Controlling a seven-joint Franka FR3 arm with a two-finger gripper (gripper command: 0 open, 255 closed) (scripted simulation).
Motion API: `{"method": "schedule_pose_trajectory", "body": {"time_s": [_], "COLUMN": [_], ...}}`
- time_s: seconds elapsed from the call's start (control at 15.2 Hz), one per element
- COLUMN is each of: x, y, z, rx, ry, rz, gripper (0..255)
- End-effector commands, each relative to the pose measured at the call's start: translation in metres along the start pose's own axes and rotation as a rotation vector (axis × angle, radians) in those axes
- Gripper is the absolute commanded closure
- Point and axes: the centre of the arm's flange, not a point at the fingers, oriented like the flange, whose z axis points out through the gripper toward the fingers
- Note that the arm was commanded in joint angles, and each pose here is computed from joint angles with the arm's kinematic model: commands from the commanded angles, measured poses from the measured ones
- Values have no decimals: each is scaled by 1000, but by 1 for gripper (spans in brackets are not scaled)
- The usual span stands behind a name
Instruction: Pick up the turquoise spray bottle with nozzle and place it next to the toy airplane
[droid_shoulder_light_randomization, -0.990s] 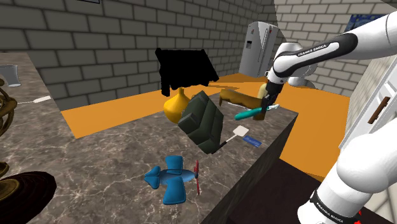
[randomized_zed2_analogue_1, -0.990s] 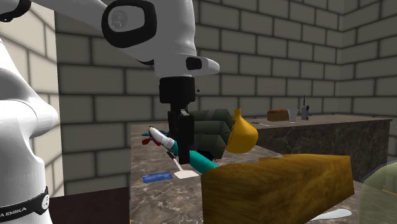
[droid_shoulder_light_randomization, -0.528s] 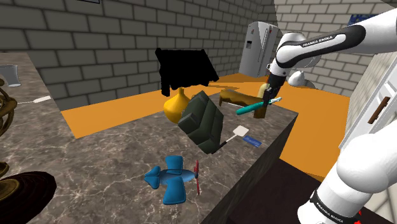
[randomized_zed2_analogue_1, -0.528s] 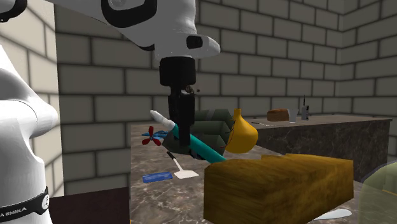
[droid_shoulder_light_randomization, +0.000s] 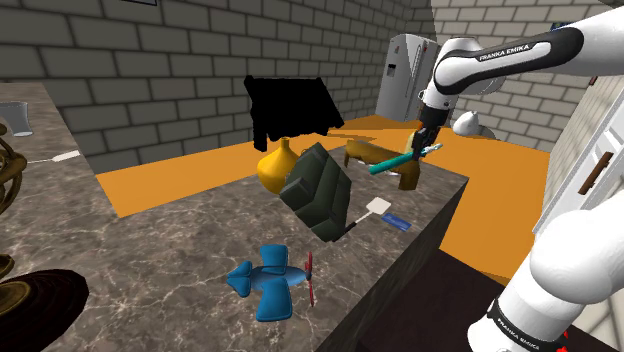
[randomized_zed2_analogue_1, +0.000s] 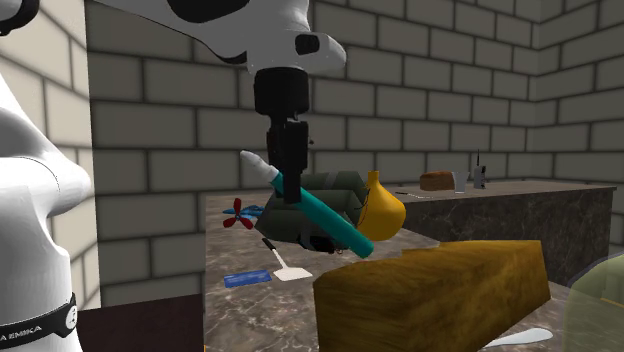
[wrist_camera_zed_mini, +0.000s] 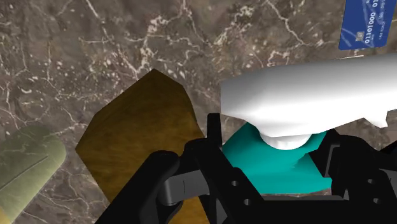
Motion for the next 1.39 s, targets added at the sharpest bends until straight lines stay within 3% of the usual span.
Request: {"method": "schedule_pose_trajectory", "body": {"time_s": [0.0,1.32], "x": [11,129], "y": [-21,-257], "z": [-3,0], "rx": [0,0], "ry": [0,0], "rz": [1,1], "gripper": [255,255]}}
